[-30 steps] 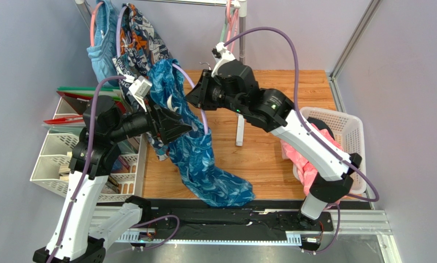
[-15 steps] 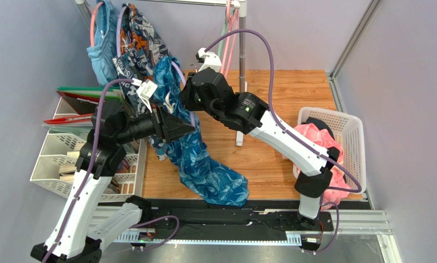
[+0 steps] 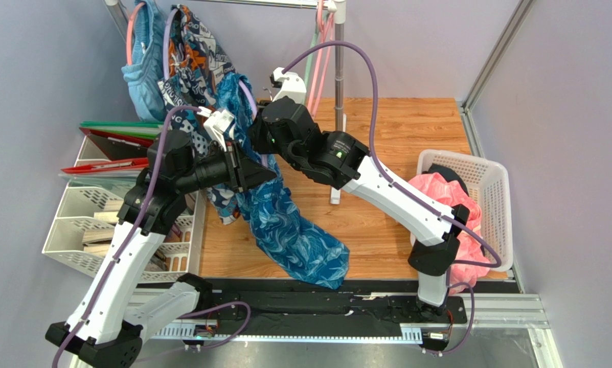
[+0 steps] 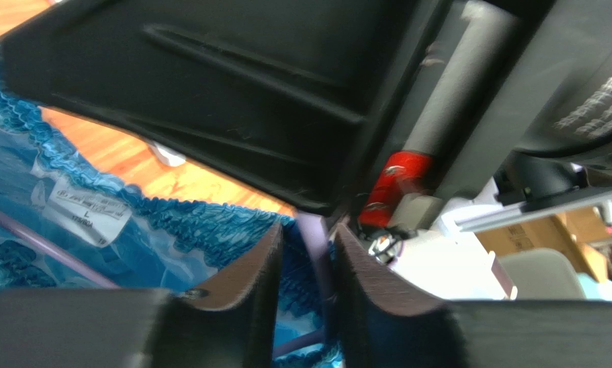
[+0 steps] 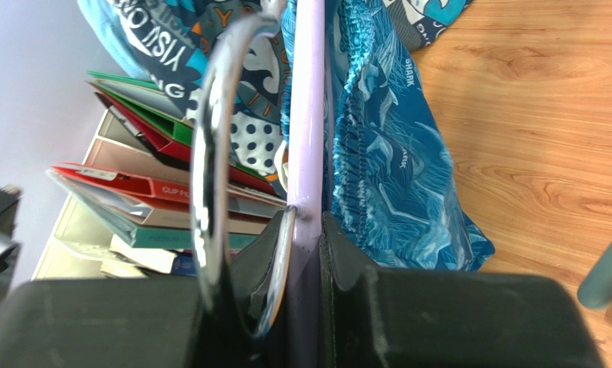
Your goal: Place the shorts on the hanger
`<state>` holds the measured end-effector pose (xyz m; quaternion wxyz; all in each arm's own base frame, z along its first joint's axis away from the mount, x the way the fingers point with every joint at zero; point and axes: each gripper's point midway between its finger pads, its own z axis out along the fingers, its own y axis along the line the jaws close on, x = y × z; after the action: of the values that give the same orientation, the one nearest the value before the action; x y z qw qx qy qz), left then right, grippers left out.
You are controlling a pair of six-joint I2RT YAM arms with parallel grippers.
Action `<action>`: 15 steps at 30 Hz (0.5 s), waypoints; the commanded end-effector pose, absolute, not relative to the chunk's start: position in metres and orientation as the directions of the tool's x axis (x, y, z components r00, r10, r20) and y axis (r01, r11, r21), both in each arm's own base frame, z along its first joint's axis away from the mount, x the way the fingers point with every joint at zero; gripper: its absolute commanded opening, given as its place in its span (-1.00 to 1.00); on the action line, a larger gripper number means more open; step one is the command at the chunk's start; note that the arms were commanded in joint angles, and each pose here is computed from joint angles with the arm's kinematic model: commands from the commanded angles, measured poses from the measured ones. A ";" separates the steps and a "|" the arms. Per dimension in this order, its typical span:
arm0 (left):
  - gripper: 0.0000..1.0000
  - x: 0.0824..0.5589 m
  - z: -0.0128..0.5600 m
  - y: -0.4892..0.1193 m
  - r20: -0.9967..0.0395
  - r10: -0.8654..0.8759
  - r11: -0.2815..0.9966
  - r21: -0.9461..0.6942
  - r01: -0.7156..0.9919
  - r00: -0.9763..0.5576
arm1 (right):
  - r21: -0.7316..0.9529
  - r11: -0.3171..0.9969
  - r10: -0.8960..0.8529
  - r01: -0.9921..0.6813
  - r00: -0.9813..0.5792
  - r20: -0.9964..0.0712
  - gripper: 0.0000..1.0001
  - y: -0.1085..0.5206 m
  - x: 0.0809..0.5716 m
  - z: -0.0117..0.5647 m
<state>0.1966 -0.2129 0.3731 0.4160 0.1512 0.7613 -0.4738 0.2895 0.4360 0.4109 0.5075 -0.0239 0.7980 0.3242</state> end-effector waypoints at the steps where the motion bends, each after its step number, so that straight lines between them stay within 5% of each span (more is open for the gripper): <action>1: -0.57 0.195 0.389 -0.213 -0.805 -0.179 0.495 -0.570 0.656 -0.565 | 0.583 0.707 0.436 -0.399 -0.404 -0.804 -1.00 0.440 0.291 0.466; 5: -1.00 0.187 0.408 -0.215 -0.796 -0.207 0.445 -0.595 0.670 -0.569 | 0.556 0.725 0.418 -0.406 -0.382 -0.824 -0.79 0.435 0.293 0.466; 8: -1.00 0.183 0.419 -0.217 -0.772 -0.229 0.394 -0.630 0.669 -0.593 | 0.537 0.730 0.409 -0.422 -0.360 -0.839 -0.55 0.431 0.292 0.471; 12: -1.00 0.183 0.434 -0.219 -0.715 -0.256 0.310 -0.699 0.645 -0.651 | 0.508 0.725 0.412 -0.464 -0.298 -0.861 0.30 0.417 0.288 0.495; 15: -1.00 0.189 0.452 -0.222 -0.705 -0.273 0.252 -0.709 0.659 -0.654 | 0.484 0.736 0.413 -0.473 -0.253 -0.875 0.71 0.401 0.286 0.508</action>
<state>0.1919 -0.2166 0.3889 0.3563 0.0975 0.7579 -0.5377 0.2968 0.4345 0.4364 0.5547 -0.0388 0.7645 0.3260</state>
